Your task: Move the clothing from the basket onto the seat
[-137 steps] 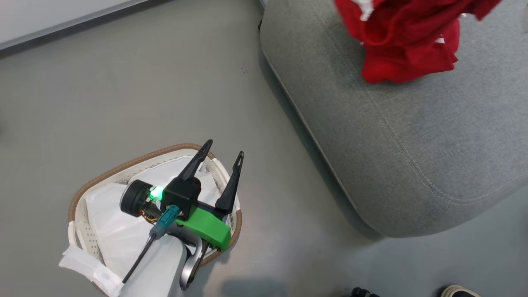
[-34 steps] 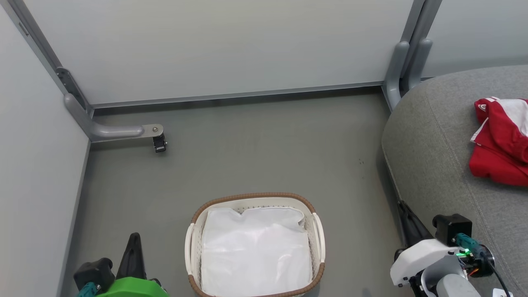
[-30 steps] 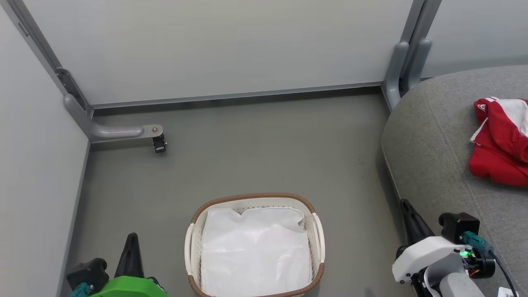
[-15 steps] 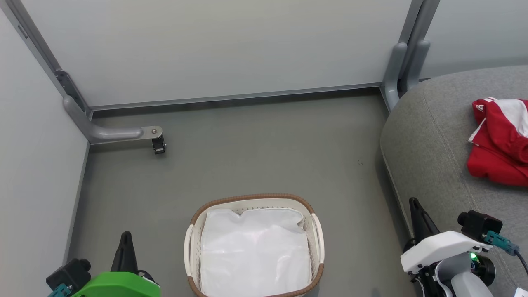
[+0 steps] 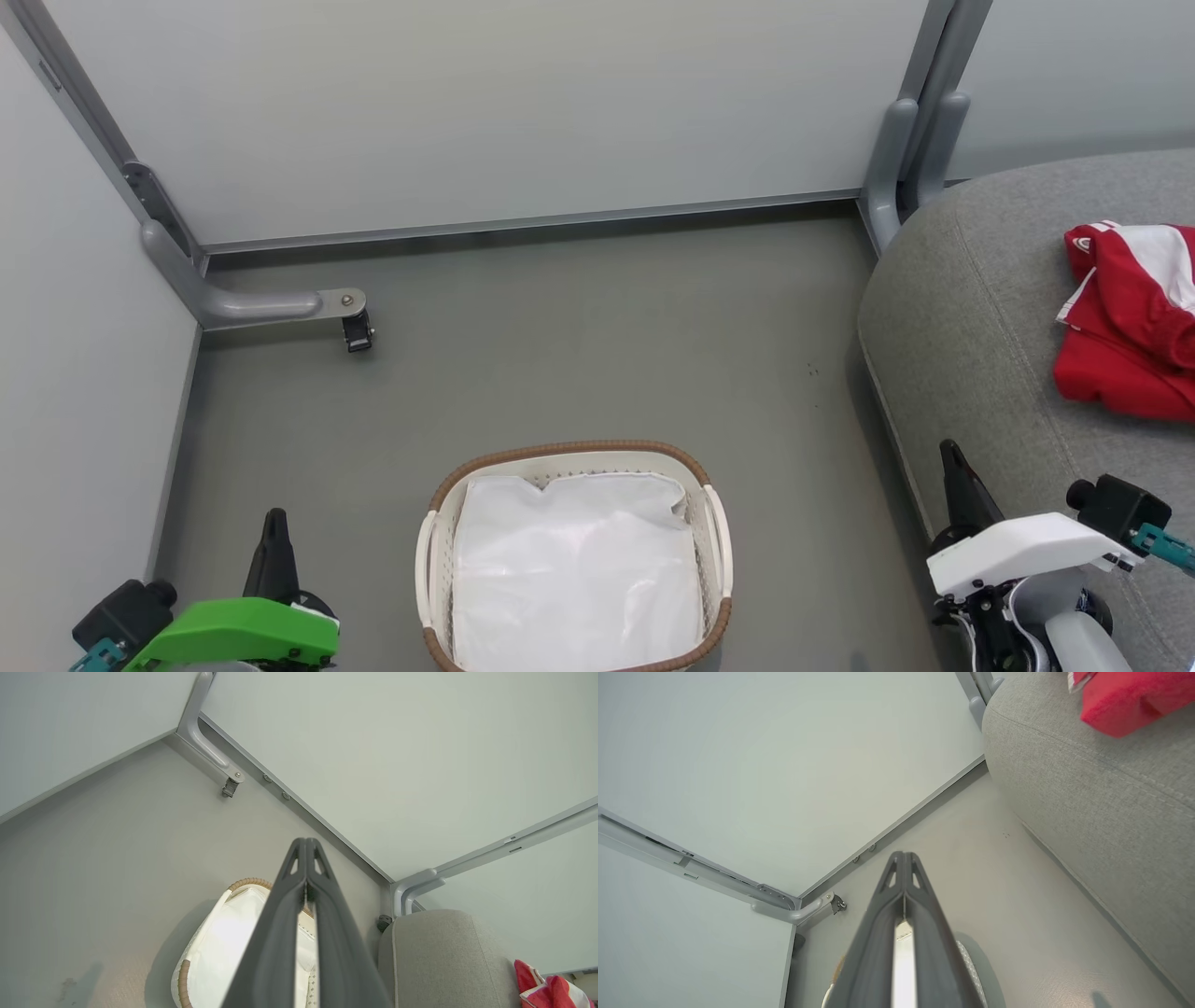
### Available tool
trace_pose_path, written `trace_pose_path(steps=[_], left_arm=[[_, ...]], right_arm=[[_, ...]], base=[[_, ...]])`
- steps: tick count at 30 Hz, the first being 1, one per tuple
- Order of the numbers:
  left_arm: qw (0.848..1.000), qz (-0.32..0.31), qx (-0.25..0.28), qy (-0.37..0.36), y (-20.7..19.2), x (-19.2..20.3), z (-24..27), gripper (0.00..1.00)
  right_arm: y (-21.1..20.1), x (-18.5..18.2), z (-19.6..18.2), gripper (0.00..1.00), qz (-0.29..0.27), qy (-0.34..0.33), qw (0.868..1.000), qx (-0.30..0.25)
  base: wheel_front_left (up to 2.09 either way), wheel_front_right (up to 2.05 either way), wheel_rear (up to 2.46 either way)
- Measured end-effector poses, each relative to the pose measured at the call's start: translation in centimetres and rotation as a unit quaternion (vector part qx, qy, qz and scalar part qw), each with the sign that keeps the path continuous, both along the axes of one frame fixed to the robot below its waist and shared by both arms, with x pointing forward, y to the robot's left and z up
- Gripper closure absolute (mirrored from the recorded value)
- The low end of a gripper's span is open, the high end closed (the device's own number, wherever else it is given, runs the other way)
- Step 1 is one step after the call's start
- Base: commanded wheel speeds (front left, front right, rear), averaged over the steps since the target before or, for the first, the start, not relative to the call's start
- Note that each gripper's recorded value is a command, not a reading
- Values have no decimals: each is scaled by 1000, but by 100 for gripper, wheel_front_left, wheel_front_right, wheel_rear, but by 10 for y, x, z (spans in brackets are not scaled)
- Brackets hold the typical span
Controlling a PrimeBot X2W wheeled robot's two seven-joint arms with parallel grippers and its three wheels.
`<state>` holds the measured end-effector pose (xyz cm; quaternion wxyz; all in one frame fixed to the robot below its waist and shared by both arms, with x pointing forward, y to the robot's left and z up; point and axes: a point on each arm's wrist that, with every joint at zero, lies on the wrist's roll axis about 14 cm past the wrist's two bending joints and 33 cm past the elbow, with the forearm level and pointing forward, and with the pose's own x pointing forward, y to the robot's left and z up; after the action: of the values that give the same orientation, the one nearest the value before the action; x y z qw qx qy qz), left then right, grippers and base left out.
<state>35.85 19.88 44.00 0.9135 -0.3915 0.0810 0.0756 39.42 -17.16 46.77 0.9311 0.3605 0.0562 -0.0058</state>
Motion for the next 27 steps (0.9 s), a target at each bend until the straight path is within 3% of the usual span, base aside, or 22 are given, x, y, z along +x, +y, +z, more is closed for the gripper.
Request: trace_pose_path(steps=[27], left_arm=[[988,17,-149,-29,1,11,18,100]], right_arm=[[-11,0,12,100,-27,-5,986,163]], base=[[0,0,0]])
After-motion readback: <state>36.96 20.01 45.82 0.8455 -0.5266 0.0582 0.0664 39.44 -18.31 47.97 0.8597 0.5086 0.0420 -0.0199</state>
